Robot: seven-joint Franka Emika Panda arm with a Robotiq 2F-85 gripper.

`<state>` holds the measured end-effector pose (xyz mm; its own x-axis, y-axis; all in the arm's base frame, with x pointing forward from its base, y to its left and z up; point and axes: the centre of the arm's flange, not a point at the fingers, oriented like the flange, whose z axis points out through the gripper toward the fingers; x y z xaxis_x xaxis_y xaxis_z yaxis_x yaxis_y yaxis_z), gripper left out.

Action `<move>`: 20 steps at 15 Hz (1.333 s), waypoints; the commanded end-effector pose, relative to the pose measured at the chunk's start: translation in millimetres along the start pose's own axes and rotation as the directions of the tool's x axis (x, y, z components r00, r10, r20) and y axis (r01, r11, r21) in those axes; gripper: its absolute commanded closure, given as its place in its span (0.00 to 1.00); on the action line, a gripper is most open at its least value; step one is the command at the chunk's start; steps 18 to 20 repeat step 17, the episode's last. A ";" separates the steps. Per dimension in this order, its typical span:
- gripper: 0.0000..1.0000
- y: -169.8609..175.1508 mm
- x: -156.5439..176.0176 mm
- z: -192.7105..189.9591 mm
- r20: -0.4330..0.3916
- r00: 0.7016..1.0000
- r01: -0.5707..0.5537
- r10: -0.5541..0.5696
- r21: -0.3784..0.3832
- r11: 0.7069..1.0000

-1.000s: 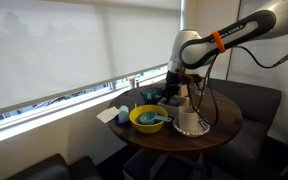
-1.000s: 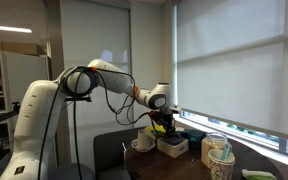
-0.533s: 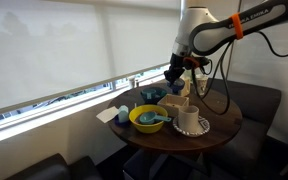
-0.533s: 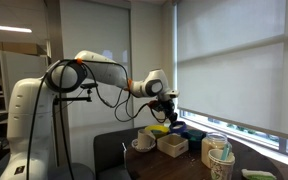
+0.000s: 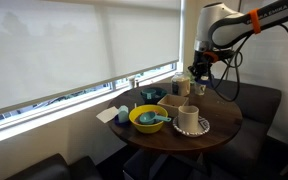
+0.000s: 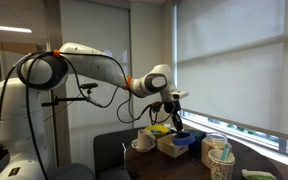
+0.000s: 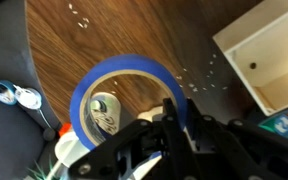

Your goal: Take the blue tape out of the box and put it on the table

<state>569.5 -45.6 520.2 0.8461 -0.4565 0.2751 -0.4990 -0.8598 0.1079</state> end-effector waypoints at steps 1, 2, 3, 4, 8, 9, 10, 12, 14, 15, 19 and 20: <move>0.96 53.0 -28.8 28.1 0.079 0.991 -0.114 0.110 0.049 0.992; 0.96 57.4 -31.9 43.0 0.097 0.987 -0.136 0.127 0.099 0.986; 0.96 60.1 -36.5 54.4 0.118 0.981 -0.169 0.155 0.121 0.978; 0.96 60.2 -39.7 65.6 0.152 0.974 -0.192 0.169 0.146 0.971; 0.60 53.7 -55.5 98.6 0.249 0.945 -0.253 0.213 0.139 0.957; 0.58 51.3 -58.3 102.8 0.265 0.941 -0.252 0.210 0.136 0.958; 0.53 50.9 -59.9 102.2 0.263 0.940 -0.255 0.215 0.128 0.958; 0.39 54.9 -58.4 73.9 0.195 0.957 -0.245 0.214 0.153 0.957; 0.24 52.7 -55.4 31.2 0.090 0.981 -0.188 0.171 0.232 0.954; 0.18 48.7 -55.8 11.0 0.054 0.991 -0.129 0.120 0.247 0.960; 0.29 45.8 -46.4 30.2 0.082 0.988 -0.145 0.129 0.223 0.964; 0.29 45.8 -46.4 30.2 0.082 0.988 -0.145 0.129 0.223 0.964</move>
